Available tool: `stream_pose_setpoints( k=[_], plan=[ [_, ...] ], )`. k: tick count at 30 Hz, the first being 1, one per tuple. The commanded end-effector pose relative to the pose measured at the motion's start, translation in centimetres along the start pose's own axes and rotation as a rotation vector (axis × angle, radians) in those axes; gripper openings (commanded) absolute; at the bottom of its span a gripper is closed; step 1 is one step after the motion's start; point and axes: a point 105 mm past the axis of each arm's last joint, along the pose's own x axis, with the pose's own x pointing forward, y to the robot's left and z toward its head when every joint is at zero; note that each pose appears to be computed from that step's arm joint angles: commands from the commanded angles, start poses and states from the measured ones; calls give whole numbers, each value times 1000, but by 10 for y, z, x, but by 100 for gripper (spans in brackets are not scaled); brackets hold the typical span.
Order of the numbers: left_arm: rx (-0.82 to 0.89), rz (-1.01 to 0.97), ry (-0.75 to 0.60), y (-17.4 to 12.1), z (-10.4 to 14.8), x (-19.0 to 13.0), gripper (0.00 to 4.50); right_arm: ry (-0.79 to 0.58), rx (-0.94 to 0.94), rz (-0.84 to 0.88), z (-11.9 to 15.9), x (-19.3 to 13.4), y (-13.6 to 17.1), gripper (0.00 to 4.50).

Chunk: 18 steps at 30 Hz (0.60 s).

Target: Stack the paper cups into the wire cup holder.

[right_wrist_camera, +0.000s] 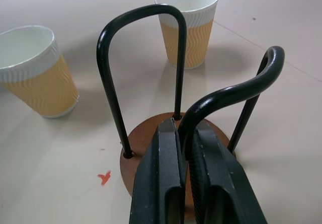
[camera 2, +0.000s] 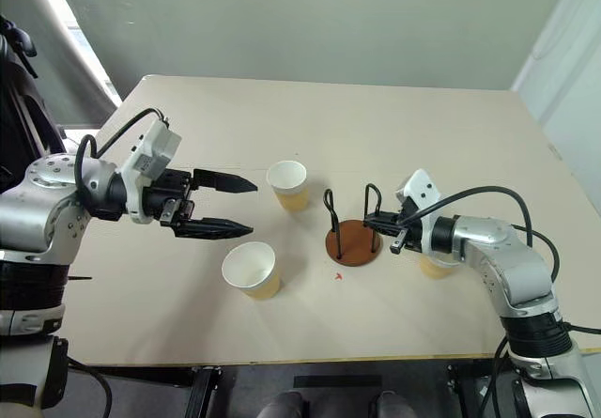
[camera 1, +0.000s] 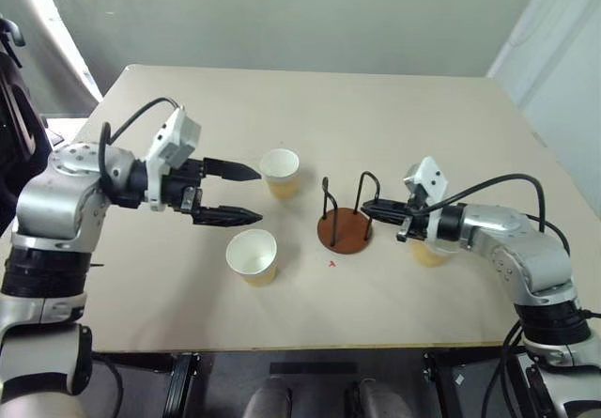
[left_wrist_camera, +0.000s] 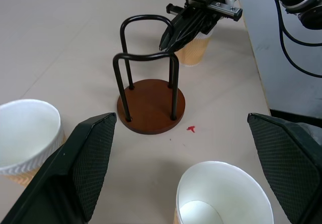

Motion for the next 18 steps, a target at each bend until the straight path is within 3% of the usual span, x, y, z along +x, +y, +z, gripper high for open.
stream_pose_setpoints(
  k=[1, 8, 18],
  plan=[
    [46, 2, -7, -3, 9, -1, 450, 7, -35, 11, 1, -2, 1, 108],
    [50, 8, -4, -2, 7, -1, 450, 16, -54, -37, 0, -3, -7, 355],
    [67, 22, -11, 1, 9, 4, 450, -46, 15, -68, 20, -12, -15, 355]
  ],
)
